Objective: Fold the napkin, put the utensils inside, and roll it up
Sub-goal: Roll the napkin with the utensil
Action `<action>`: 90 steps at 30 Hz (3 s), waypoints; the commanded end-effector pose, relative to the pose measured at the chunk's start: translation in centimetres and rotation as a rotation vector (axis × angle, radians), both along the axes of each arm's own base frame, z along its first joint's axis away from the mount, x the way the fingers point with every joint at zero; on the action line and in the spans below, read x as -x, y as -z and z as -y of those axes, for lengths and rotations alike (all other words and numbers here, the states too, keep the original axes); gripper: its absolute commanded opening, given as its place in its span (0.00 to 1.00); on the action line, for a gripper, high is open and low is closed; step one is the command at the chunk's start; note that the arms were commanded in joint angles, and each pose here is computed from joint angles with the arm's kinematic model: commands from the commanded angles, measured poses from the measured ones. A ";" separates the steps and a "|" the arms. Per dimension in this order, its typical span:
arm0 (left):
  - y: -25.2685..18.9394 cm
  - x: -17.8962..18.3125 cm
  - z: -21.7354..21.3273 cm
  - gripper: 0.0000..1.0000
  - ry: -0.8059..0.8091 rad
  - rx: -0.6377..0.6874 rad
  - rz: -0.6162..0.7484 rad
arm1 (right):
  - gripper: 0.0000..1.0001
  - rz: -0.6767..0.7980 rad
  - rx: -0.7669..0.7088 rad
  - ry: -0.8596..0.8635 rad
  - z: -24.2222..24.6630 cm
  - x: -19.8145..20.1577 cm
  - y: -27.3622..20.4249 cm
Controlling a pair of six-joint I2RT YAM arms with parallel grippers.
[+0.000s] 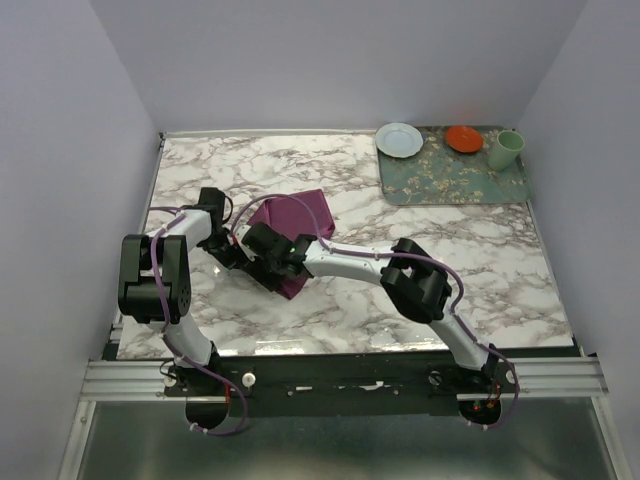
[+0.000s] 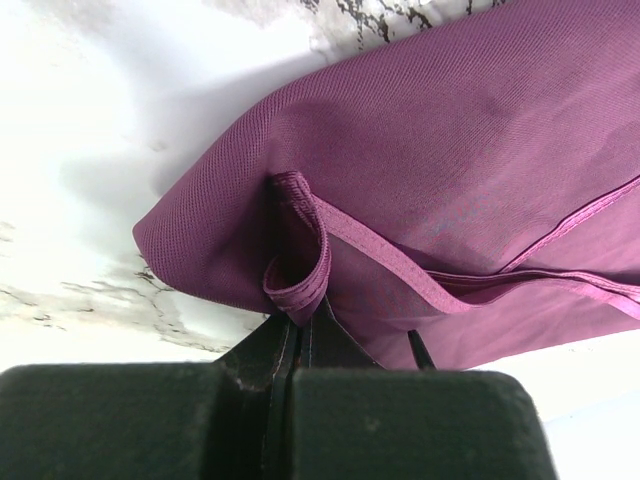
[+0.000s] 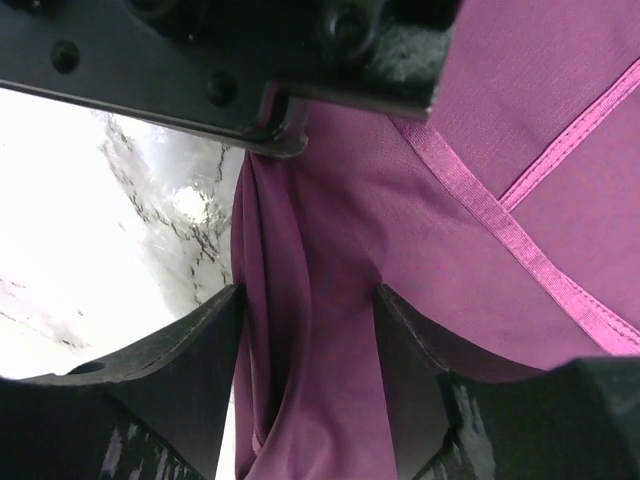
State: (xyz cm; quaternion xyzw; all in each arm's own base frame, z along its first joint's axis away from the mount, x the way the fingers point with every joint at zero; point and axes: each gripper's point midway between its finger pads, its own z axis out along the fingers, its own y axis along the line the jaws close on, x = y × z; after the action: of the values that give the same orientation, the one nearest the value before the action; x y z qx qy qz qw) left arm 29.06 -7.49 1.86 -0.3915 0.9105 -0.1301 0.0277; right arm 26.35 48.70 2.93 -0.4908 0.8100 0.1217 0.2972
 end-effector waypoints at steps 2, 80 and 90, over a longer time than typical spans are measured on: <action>2.2 1.4 0.3 0.00 0.005 0.007 -0.076 | 0.64 -0.036 -0.028 0.021 -0.3 0.9 1.2; -3.4 -3.6 -1.4 0.61 0.150 -0.065 0.203 | 0.00 -0.608 -0.305 0.010 -0.4 2.4 1.6; -7.9 -1.9 -1.1 0.58 0.232 -0.119 0.467 | 0.01 -0.935 -0.413 0.060 1.3 1.6 3.2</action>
State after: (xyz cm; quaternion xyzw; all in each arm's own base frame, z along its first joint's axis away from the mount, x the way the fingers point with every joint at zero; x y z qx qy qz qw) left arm 32.34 -5.97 9.58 -0.2793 0.9233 -0.1646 0.2061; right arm 26.45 49.00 2.96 -0.3386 0.8227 0.4451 0.1023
